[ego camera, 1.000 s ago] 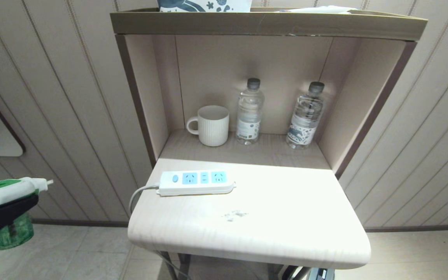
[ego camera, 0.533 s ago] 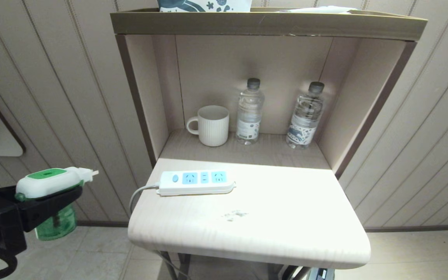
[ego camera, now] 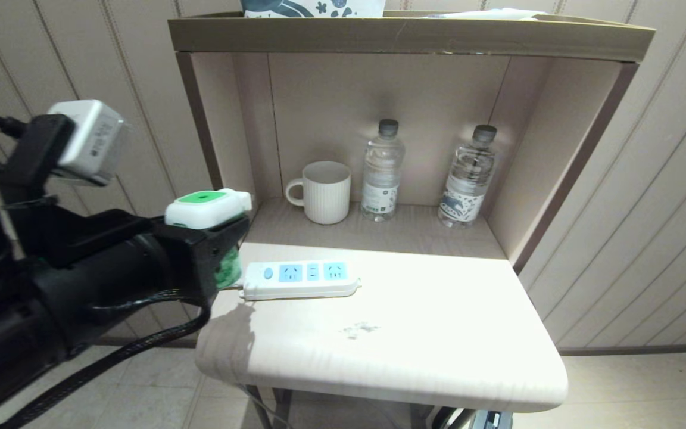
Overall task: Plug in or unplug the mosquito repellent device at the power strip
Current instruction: Place the mosquito repellent liquid on the table
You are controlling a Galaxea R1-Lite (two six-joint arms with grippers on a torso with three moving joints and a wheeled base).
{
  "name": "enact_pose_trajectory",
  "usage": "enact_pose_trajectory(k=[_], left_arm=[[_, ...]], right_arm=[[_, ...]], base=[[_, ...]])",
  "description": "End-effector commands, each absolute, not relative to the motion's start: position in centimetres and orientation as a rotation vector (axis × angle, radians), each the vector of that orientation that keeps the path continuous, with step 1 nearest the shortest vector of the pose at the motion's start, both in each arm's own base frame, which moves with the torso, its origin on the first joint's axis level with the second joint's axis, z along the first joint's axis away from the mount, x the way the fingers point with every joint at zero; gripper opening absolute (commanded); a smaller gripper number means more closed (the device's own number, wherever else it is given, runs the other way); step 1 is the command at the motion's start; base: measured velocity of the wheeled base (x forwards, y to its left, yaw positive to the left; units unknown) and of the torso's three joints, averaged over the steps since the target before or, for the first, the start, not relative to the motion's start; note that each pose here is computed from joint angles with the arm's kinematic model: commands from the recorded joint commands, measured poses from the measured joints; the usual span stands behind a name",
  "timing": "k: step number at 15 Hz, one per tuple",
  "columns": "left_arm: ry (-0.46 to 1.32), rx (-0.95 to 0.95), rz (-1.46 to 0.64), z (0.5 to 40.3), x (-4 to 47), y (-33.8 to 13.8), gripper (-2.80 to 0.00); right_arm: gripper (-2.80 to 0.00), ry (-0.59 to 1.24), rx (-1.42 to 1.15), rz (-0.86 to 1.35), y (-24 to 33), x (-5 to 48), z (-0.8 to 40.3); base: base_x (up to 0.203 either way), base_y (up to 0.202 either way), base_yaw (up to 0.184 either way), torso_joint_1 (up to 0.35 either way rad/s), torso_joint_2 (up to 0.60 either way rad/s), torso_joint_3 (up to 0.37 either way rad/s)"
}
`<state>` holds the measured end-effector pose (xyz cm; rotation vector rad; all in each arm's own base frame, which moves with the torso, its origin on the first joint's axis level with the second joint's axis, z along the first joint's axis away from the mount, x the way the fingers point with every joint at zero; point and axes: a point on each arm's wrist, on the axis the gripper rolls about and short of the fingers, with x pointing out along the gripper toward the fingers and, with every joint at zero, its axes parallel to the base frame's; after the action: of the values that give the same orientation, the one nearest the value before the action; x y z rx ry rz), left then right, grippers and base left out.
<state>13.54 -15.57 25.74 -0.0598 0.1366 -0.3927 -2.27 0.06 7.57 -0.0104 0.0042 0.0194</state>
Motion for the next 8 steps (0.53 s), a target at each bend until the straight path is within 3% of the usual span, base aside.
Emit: enact_pose_trajectory(k=[1, 8], left_arm=[[0.2, -0.008, -0.413, 23.5, 15.7, -19.7, -2.8], [0.164, -0.044, -0.459, 20.7, 19.3, -28.3, -2.8]], right_arm=[[-2.8, 0.004, -0.011, 0.02, 0.1, -2.3, 7.6], [-2.8, 0.004, -0.011, 0.02, 0.1, -2.3, 7.6]], base=[[0.0, 0.0, 0.0, 0.0, 0.0, 0.0], [0.0, 0.0, 0.0, 0.0, 0.0, 0.0]])
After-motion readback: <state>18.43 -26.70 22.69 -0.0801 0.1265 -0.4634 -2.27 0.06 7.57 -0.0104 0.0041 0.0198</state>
